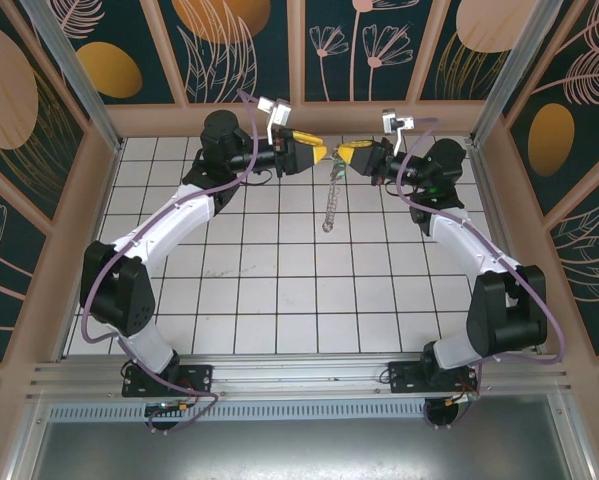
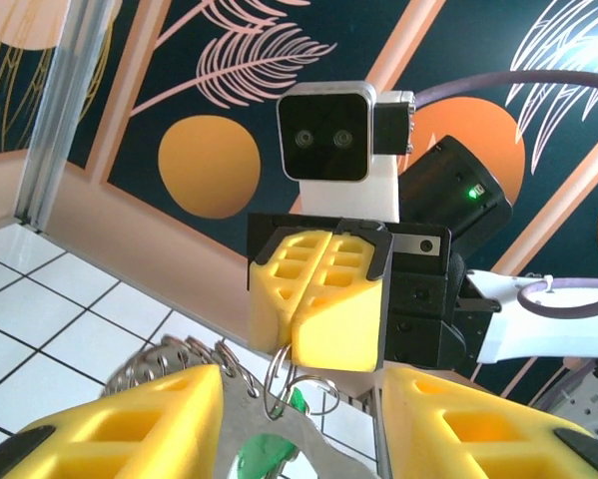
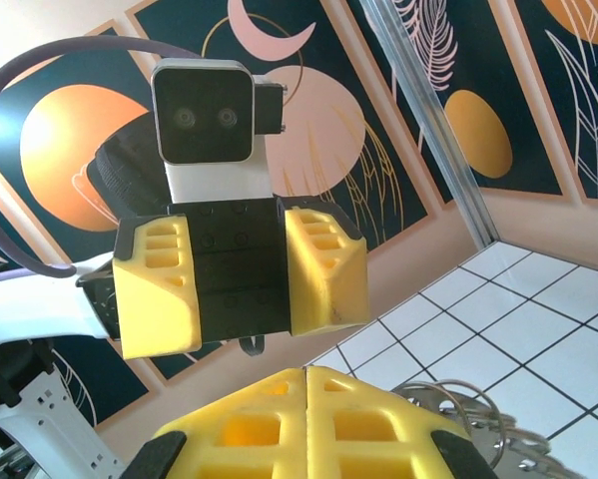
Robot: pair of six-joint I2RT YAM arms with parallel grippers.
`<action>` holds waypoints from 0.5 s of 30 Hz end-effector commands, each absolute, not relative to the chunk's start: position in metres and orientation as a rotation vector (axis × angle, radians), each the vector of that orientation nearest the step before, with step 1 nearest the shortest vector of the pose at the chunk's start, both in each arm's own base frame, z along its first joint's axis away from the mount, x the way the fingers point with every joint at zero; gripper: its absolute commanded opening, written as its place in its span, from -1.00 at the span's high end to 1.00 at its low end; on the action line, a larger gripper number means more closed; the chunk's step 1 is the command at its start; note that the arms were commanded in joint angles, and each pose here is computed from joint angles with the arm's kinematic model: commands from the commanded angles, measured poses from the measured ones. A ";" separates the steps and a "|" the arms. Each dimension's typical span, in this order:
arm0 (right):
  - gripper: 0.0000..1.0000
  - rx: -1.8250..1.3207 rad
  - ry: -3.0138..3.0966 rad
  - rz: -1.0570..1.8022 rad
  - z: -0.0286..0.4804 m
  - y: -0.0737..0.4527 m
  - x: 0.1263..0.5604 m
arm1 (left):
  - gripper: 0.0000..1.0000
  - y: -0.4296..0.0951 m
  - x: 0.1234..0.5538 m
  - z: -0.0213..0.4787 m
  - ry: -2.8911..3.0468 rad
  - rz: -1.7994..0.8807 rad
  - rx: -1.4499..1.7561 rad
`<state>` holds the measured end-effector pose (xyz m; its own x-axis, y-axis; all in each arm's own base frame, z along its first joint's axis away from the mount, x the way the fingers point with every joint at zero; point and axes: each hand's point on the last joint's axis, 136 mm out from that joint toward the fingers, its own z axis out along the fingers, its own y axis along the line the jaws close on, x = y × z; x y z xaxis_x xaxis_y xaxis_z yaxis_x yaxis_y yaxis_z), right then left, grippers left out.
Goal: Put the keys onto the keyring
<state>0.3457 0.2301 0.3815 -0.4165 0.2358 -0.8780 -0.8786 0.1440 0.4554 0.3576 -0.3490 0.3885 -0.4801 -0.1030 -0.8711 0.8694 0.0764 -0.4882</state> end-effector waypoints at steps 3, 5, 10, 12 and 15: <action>1.00 -0.733 1.378 1.429 0.400 0.234 0.339 | 0.10 -0.358 0.356 0.382 1.530 -1.572 0.844; 1.00 -0.737 1.373 1.430 0.401 0.234 0.338 | 0.11 -0.360 0.356 0.381 1.529 -1.581 0.845; 1.00 -0.742 1.373 1.435 0.401 0.236 0.338 | 0.12 -0.365 0.354 0.380 1.523 -1.596 0.854; 1.00 -0.745 1.374 1.437 0.401 0.237 0.338 | 0.12 -0.366 0.353 0.381 1.516 -1.599 0.858; 1.00 -0.748 1.375 1.439 0.400 0.238 0.337 | 0.13 -0.367 0.353 0.383 1.509 -1.602 0.857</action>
<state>0.3430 0.2356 0.3800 -0.4220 0.2276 -0.8776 -0.8797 0.1312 0.4571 0.3590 -0.3647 0.3645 -0.5303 -0.0643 -0.8453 0.8454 0.0343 -0.5330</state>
